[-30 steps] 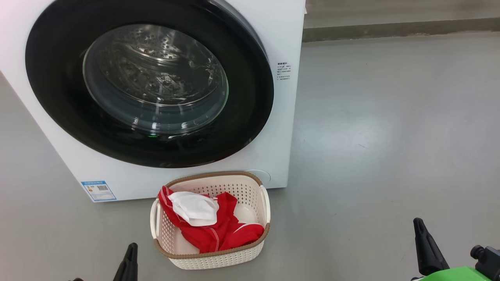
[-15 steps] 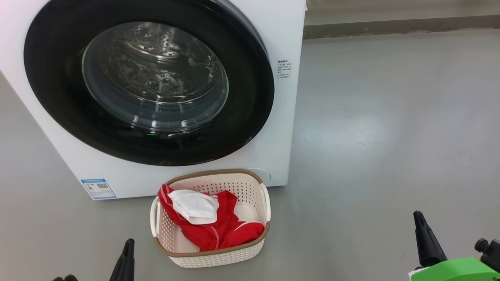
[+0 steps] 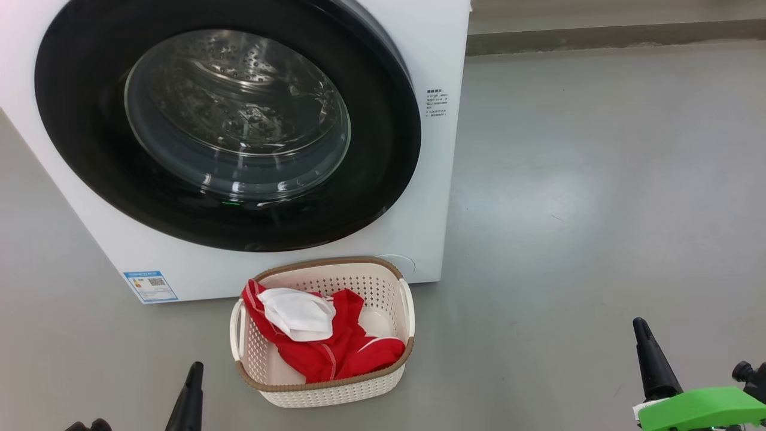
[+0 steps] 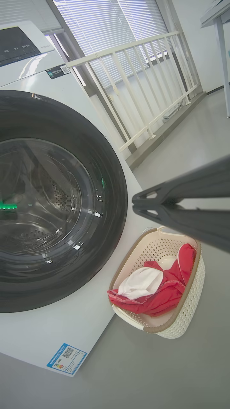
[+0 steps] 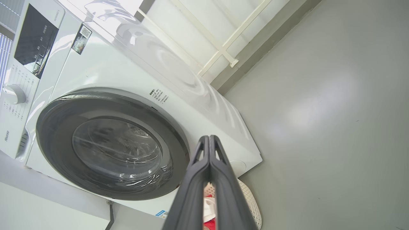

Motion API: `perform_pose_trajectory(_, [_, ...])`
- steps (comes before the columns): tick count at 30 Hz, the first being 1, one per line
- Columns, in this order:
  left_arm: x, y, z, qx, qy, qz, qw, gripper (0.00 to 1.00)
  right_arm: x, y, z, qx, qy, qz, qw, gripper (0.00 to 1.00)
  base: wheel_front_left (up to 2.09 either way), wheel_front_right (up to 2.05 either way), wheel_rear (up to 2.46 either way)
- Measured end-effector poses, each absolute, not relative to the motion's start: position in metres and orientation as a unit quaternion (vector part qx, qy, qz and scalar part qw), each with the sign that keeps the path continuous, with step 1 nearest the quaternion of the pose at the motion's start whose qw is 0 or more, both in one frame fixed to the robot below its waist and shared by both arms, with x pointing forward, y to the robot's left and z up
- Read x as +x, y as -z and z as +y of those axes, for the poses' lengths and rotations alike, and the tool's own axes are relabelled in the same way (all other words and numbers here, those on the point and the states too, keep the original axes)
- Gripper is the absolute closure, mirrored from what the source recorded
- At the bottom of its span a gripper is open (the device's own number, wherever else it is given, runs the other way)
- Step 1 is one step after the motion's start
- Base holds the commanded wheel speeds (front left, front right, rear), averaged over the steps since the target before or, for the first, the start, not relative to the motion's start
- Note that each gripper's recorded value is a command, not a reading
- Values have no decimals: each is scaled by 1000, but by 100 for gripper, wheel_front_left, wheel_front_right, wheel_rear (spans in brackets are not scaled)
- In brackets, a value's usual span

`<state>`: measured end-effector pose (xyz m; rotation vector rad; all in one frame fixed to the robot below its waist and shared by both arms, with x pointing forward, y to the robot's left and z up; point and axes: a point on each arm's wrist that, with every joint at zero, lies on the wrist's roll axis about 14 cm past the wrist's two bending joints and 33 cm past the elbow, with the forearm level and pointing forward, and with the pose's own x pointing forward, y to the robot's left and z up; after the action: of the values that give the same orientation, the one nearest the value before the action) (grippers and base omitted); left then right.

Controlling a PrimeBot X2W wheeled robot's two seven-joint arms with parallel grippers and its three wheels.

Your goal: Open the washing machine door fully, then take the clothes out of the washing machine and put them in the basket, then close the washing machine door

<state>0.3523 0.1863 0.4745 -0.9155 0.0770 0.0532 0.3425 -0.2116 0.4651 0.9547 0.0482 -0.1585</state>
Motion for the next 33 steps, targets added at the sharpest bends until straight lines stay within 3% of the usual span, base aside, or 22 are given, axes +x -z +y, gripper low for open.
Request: perform_pose_trajectory(33, [364,-473,189,-597,-32,45,800,100,360,-471,-207,608,60,25,791,100,0,0,0])
